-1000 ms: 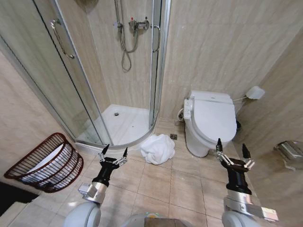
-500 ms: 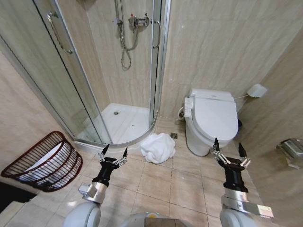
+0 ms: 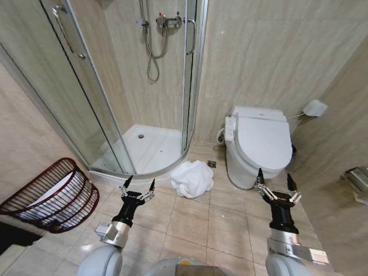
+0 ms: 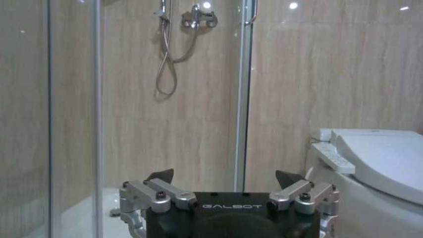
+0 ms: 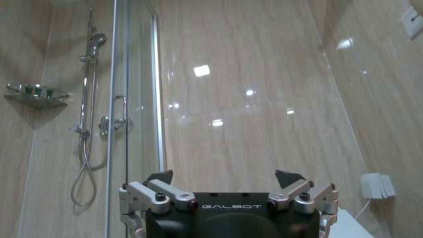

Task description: Discard the used towel into the hamper.

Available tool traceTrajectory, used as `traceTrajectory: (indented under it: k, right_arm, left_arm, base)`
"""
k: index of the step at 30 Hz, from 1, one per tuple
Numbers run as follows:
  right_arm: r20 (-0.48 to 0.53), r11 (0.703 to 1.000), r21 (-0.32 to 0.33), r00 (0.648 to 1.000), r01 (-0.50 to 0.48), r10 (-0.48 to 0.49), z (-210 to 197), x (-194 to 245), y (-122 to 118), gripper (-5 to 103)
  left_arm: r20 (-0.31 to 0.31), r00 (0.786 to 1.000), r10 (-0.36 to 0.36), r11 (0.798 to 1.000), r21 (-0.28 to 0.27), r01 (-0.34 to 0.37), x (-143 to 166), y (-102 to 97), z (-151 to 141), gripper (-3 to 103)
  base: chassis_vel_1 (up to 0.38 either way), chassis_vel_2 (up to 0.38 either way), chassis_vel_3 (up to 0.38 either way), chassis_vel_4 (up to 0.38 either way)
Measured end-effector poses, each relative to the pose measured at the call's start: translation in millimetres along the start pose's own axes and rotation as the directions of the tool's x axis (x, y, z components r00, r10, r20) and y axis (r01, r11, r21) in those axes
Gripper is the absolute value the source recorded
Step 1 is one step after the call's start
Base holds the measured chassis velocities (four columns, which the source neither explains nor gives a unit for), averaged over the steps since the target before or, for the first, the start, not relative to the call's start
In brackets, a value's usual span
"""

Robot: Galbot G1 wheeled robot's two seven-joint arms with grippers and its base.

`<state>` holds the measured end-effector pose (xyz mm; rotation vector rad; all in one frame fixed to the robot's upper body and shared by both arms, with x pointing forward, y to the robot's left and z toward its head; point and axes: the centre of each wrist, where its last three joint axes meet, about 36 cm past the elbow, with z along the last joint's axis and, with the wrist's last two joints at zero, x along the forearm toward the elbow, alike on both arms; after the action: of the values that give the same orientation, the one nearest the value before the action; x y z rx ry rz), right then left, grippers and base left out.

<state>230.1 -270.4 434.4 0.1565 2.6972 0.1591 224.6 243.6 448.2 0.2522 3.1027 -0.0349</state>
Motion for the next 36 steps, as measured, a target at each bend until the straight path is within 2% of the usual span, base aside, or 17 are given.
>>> traceTrajectory:
  k: [27, 30, 36]
  right_arm:
    - [-0.013, 1.000, -0.007, 1.000, 0.020, -0.020, 7.5, 2.4, -4.9, 100]
    - [0.055, 0.999, -0.025, 0.998, 0.029, -0.028, 15.0, 0.1, -6.2, 100]
    - [0.056, 0.999, -0.020, 0.998, 0.027, -0.026, 18.6, 1.0, -9.8, 100]
  left_arm:
    - [0.000, 1.000, 0.000, 1.000, 0.000, 0.000, 0.0, 0.0, 0.0, 100]
    - [0.000, 1.000, 0.000, 1.000, 0.000, 0.000, 0.0, 0.0, 0.0, 100]
    - [0.000, 1.000, 0.000, 1.000, 0.000, 0.000, 0.0, 0.0, 0.0, 100]
  base:
    - [-0.090, 0.089, 0.090, -0.088]
    - [-0.098, 0.097, 0.085, -0.097]
    - [-0.032, 0.043, 0.028, -0.046]
